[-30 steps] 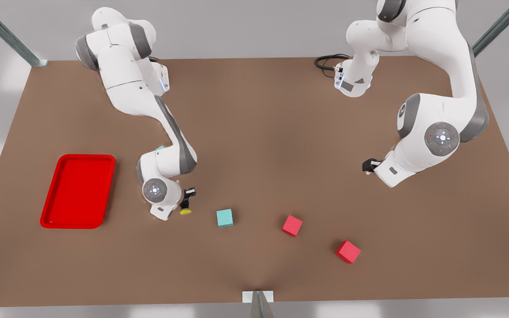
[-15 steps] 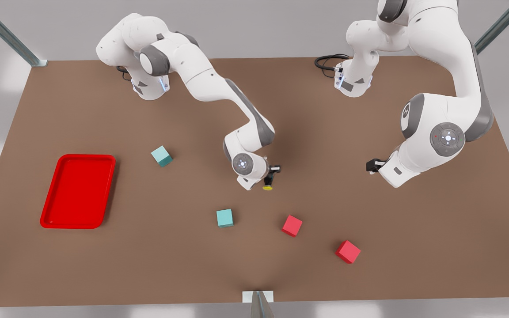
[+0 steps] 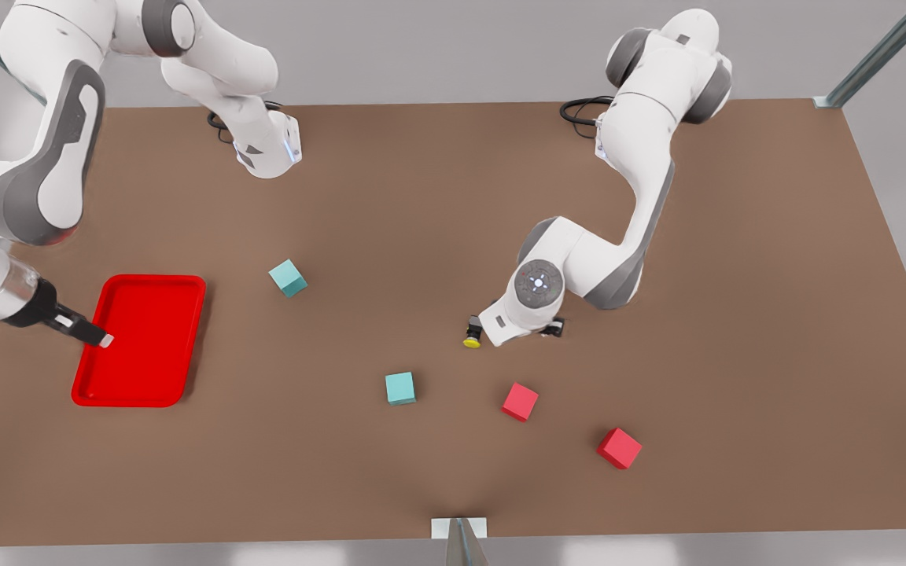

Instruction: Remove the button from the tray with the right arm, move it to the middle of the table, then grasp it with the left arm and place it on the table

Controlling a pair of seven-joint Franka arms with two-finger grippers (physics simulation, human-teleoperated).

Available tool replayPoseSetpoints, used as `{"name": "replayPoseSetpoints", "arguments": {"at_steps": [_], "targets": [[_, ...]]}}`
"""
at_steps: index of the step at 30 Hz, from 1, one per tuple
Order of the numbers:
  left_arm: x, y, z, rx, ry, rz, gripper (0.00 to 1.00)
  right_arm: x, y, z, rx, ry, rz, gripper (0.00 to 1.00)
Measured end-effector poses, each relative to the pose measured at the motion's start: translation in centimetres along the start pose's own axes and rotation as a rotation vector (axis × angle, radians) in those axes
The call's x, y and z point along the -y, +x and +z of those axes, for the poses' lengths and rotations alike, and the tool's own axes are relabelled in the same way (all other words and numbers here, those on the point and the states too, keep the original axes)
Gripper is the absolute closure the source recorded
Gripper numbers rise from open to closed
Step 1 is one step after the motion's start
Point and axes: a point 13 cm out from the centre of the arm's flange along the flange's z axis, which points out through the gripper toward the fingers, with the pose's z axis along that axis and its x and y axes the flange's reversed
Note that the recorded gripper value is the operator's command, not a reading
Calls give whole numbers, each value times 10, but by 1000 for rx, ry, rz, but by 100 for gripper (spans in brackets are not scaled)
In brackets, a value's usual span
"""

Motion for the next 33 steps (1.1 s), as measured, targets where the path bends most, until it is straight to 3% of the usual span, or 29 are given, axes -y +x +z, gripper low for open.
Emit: {"name": "replayPoseSetpoints", "arguments": {"at_steps": [6, 10, 20, 33], "targets": [[70, 7, 20, 34, 34, -62, 1, -10, 35, 30, -140, 77, -183, 0], [93, 16, 74, 8, 42, -82, 1, -6, 37, 41, -167, 89, -234, 0], [91, 7, 155, 43, 40, -108, 0, -95, 36, 51, -41, 142, -441, 0], [88, 6, 189, 69, 49, -97, 1, -97, 17, 58, 14, 135, -429, 0]]}}
